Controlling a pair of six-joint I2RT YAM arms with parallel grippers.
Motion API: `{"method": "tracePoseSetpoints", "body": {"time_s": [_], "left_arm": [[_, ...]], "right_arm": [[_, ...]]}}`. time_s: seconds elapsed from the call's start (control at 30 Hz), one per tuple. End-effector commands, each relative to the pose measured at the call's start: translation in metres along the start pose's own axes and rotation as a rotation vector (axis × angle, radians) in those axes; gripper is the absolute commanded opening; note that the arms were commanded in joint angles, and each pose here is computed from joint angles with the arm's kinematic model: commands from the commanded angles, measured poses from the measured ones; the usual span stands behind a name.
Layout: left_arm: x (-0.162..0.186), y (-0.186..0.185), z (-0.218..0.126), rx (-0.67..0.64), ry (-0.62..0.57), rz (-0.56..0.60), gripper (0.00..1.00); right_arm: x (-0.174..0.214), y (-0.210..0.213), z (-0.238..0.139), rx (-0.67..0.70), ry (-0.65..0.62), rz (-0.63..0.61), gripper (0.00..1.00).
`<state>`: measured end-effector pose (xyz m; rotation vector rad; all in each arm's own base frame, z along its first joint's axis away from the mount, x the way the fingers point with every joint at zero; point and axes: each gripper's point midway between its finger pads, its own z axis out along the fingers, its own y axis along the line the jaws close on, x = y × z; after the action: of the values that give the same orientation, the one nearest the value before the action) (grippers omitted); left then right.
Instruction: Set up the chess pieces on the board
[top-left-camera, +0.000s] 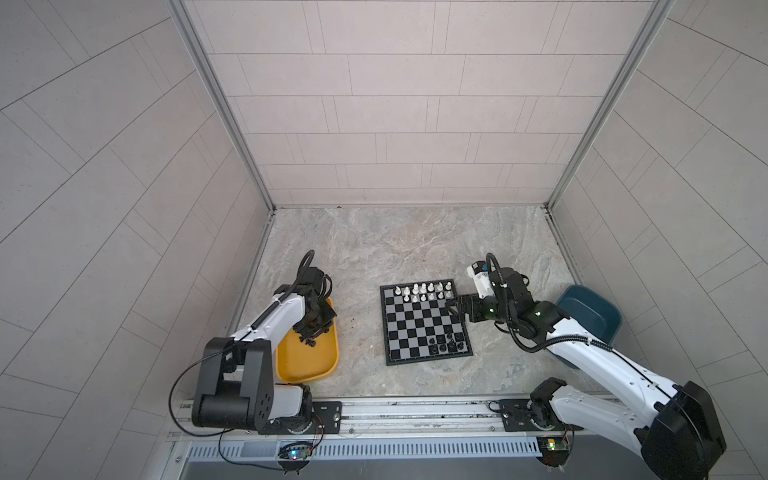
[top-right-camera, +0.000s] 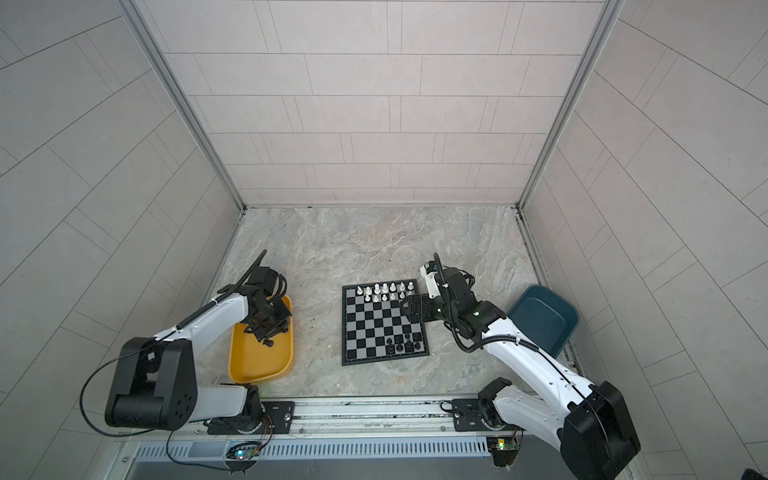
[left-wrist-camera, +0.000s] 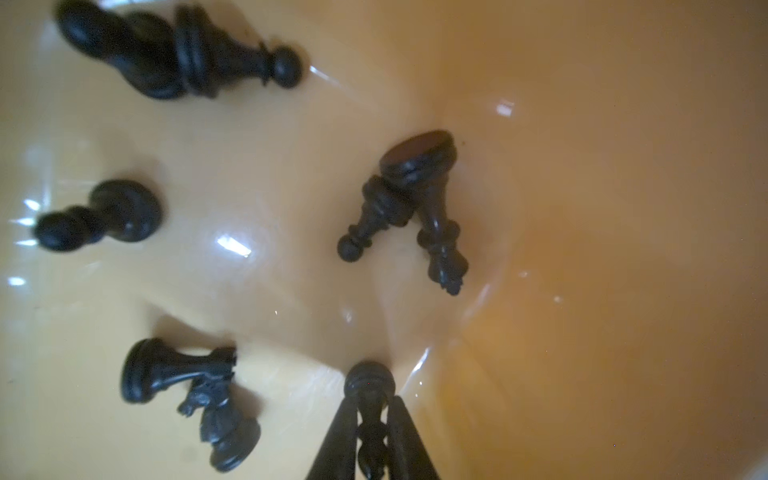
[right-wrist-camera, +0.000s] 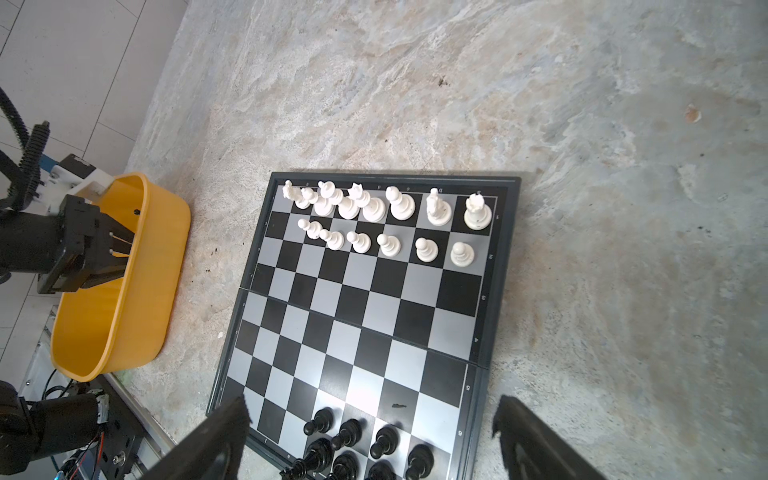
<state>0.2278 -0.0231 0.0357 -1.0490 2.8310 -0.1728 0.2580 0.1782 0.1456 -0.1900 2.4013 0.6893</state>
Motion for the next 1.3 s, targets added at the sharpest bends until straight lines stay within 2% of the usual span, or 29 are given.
{"method": "tracePoseSetpoints", "body": {"time_s": [0.0,0.07,0.17,0.3,0.43,0.63,0.77,0.9,1.27], "left_arm": [[-0.005,0.003,-0.036,-0.001,-0.056,0.092,0.16],[-0.005,0.002,-0.062,0.013,-0.091,0.135,0.14],[0.000,-0.020,-0.099,0.117,-0.141,0.223,0.11],[0.019,-0.068,-0.139,0.174,-0.200,0.475,0.10],[0.070,-0.122,-0.135,0.229,-0.094,0.726,0.10],[0.147,-0.168,-0.103,0.232,0.063,0.980,0.10],[0.188,-0.184,-0.078,0.232,0.132,1.059,0.10],[0.212,-0.189,-0.056,0.218,0.173,1.068,0.10],[0.221,-0.179,-0.020,0.112,0.189,1.070,0.10]], "right_arm": [[-0.015,0.006,-0.011,0.006,-0.044,-0.019,0.94],[-0.020,0.006,-0.014,0.011,-0.059,-0.022,0.94],[-0.029,0.005,-0.018,0.027,-0.082,-0.025,0.94],[-0.039,-0.003,-0.023,0.036,-0.105,0.014,0.94],[-0.041,-0.016,-0.029,0.063,-0.113,0.073,0.94],[-0.029,-0.036,-0.040,0.116,-0.114,0.118,0.95],[-0.021,-0.042,-0.047,0.127,-0.118,0.135,0.96],[-0.014,-0.045,-0.052,0.136,-0.114,0.133,0.96],[-0.009,-0.049,-0.056,0.145,-0.118,0.129,0.96]]}}
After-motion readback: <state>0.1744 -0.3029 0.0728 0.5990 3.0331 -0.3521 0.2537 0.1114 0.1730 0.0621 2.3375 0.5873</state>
